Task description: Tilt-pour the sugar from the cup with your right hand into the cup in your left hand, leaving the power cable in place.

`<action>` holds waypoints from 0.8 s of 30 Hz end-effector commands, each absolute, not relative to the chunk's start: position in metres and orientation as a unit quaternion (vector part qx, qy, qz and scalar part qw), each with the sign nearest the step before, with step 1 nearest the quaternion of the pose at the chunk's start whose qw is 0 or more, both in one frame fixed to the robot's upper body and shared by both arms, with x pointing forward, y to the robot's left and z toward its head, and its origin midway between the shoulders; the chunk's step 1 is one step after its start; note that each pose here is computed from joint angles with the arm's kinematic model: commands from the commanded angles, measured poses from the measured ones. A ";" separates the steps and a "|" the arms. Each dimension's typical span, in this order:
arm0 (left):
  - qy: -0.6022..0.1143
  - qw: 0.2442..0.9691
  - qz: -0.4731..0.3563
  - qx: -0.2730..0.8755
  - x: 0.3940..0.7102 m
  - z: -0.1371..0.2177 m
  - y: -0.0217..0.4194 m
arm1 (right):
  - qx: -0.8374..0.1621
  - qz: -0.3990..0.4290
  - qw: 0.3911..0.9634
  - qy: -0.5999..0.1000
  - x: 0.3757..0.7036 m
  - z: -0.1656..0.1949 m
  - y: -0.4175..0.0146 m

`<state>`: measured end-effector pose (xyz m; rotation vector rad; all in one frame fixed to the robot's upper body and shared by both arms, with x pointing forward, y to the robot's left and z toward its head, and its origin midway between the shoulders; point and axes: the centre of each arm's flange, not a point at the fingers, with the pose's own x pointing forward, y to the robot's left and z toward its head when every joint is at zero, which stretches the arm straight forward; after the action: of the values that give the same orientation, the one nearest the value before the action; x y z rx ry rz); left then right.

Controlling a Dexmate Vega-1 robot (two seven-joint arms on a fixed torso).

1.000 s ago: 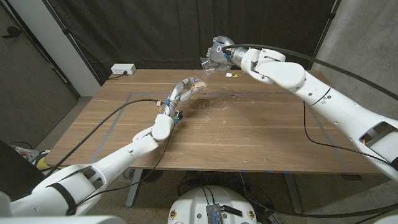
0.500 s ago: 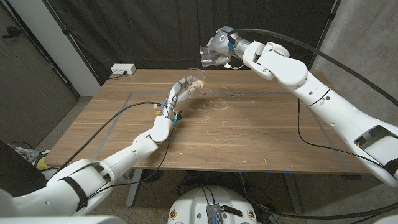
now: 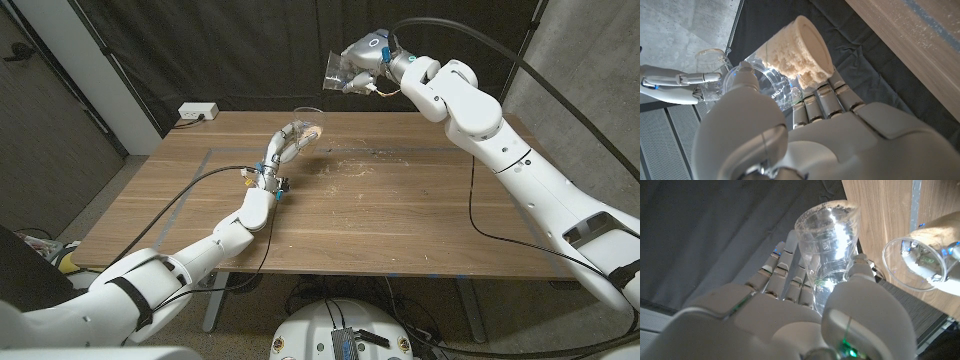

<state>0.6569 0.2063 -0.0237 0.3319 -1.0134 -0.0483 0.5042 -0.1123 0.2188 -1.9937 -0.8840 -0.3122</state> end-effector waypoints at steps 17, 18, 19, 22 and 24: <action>-0.462 0.879 -0.059 0.102 0.673 0.013 0.221 | -0.629 -0.100 0.694 -0.336 0.518 0.228 -0.198; -0.462 0.879 -0.059 0.102 0.673 0.014 0.221 | -0.620 -0.100 0.702 -0.336 0.519 0.227 -0.202; -0.461 0.880 -0.059 0.102 0.674 0.014 0.220 | -0.609 -0.097 0.712 -0.337 0.521 0.226 -0.207; -0.462 0.879 -0.059 0.103 0.675 0.016 0.219 | -0.571 -0.089 0.750 -0.323 0.528 0.223 -0.226; -0.465 0.878 -0.059 0.102 0.675 0.018 0.218 | -0.551 -0.088 0.765 -0.322 0.530 0.222 -0.236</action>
<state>0.6715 0.2197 0.0081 0.2256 -0.9643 -0.1113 0.5157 -0.1890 0.2282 -1.4557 -0.7595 -0.2238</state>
